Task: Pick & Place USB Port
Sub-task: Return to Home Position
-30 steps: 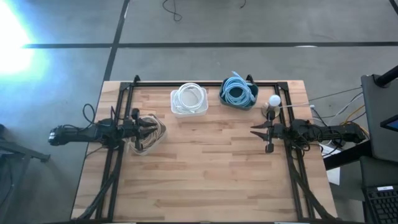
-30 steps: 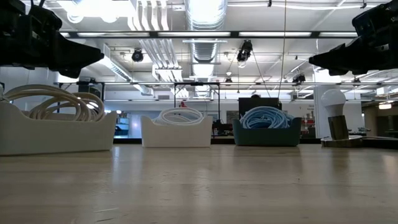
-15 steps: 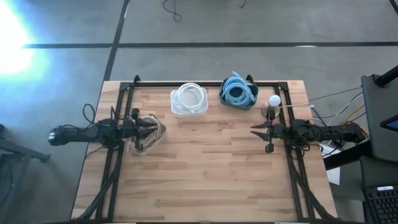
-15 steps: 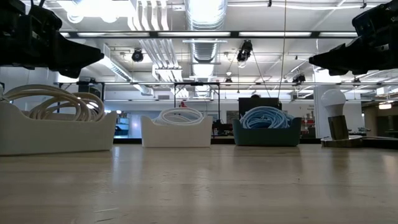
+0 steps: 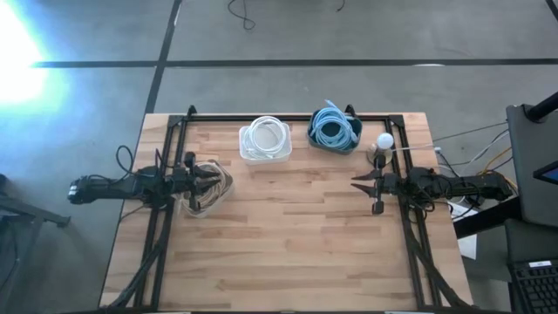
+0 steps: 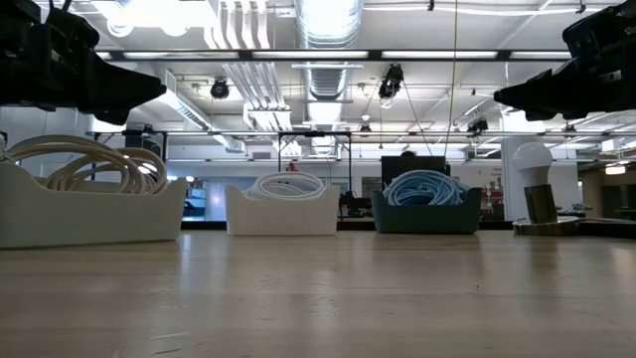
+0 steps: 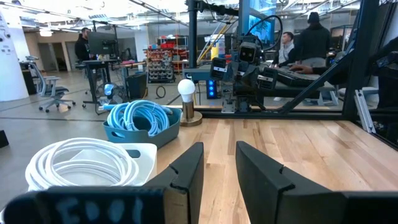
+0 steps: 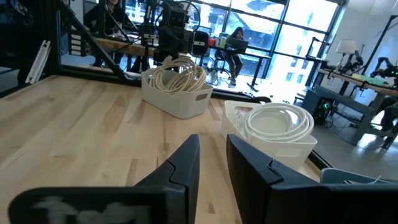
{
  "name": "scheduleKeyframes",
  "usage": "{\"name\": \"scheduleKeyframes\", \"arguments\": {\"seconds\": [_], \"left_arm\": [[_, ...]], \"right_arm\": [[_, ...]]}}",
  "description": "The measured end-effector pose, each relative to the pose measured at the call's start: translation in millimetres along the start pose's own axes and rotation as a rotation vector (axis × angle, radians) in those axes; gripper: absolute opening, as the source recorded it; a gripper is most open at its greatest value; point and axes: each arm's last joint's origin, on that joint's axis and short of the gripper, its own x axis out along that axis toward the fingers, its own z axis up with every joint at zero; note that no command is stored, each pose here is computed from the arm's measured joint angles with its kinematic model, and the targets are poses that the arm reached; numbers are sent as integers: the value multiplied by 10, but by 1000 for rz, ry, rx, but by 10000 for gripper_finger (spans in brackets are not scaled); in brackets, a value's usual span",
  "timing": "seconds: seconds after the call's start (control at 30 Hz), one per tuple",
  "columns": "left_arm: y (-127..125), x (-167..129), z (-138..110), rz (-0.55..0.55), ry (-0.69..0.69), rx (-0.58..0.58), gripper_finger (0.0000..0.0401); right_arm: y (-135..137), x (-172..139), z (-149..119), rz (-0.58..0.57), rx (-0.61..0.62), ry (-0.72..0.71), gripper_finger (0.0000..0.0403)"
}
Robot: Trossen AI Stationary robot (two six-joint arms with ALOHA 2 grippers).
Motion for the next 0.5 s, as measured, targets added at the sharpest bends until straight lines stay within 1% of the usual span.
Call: {"name": "scheduleKeyframes", "arguments": {"seconds": [0.3, 0.5], "left_arm": [[0, 0, 0, 0, 0, 0, 101], [0, 0, 0, 0, 0, 0, 101]], "right_arm": [[0, 0, 0, 0, 0, 0, 89], [0, 0, 0, 0, 0, 0, 90]]}}
